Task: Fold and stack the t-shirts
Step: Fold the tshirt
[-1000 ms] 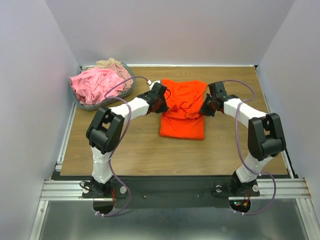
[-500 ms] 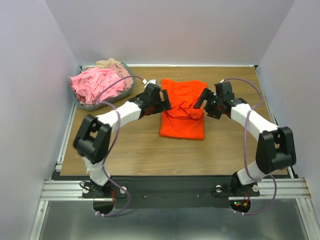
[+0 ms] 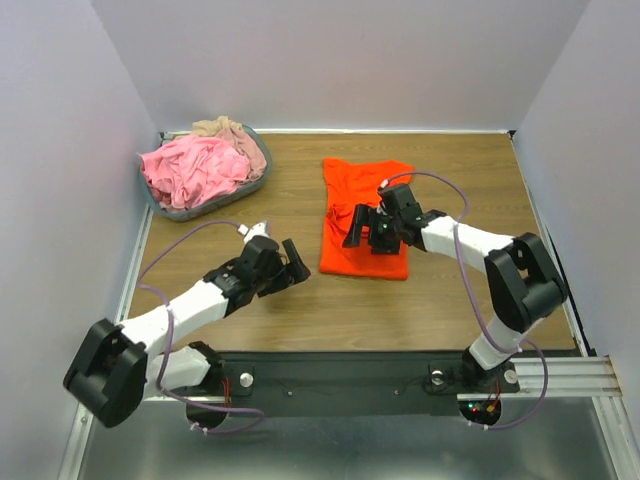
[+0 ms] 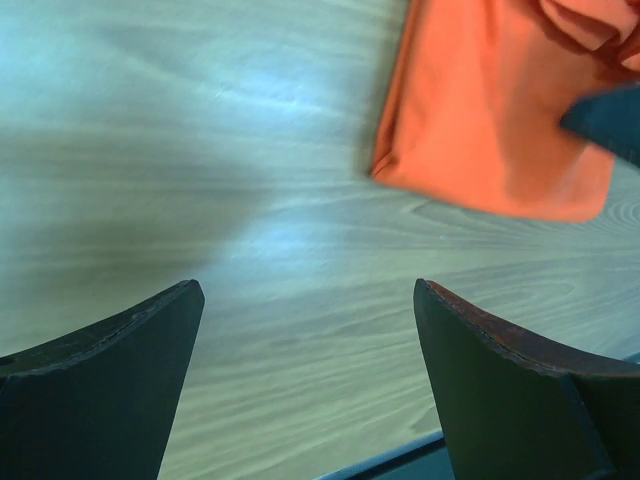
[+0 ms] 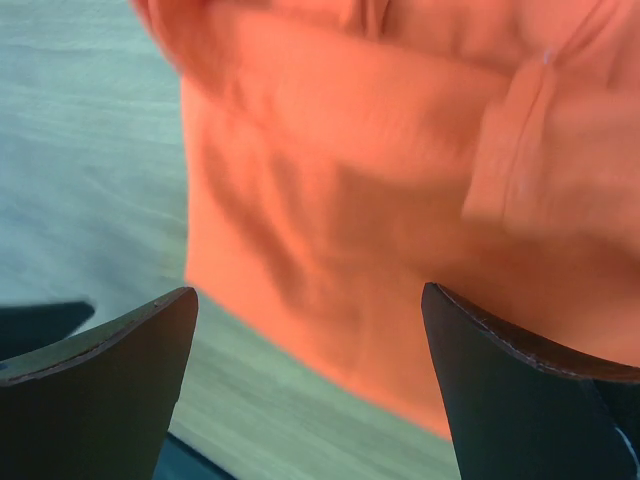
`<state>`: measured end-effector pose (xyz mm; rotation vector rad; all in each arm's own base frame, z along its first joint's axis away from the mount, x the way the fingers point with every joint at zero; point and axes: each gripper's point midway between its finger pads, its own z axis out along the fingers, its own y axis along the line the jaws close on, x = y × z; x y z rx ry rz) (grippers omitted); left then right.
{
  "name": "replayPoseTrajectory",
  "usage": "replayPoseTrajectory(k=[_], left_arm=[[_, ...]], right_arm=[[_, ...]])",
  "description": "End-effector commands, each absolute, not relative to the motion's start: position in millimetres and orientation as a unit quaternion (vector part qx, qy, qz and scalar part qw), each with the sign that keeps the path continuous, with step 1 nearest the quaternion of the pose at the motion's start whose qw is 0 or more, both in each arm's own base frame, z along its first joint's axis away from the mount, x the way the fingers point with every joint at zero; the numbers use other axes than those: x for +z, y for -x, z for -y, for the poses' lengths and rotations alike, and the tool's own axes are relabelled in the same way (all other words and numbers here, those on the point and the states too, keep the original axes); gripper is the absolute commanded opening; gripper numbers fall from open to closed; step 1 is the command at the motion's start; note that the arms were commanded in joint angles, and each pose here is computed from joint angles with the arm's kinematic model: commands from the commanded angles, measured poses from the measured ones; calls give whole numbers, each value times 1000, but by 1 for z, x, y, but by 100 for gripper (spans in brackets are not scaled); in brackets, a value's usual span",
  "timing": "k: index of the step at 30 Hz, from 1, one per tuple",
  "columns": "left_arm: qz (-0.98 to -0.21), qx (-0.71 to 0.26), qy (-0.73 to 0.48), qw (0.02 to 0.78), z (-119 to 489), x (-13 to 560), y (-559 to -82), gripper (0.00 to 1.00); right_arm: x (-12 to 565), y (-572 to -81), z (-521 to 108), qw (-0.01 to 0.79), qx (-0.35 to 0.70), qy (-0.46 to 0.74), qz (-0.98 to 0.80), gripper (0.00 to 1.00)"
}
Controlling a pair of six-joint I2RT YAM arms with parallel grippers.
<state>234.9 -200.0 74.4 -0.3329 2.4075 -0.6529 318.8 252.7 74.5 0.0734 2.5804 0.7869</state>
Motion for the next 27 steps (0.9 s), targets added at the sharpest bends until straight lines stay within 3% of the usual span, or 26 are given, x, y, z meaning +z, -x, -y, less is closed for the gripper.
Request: replayPoseTrajectory(k=[1, 5, 12, 17, 23, 27], left_arm=[[-888, -272, 158, 335, 191, 89, -228, 99], [-886, -250, 173, 350, 176, 93, -226, 99], [-882, -243, 176, 364, 171, 105, -229, 98], [-880, -265, 169, 356, 183, 102, -231, 99], [-888, -265, 144, 347, 201, 101, -246, 99], [-892, -271, 131, 338, 213, 100, -254, 98]], right_arm=[[97, -369, -267, 290, 291, -6, -912, 100], [83, -397, -266, 306, 258, -20, -916, 100], [109, -468, -255, 381, 211, -37, -900, 100], [139, -516, -211, 472, 81, -47, -876, 100], [188, -479, -199, 489, 104, -46, -865, 100], [170, -412, -226, 412, 222, 1, -884, 100]])
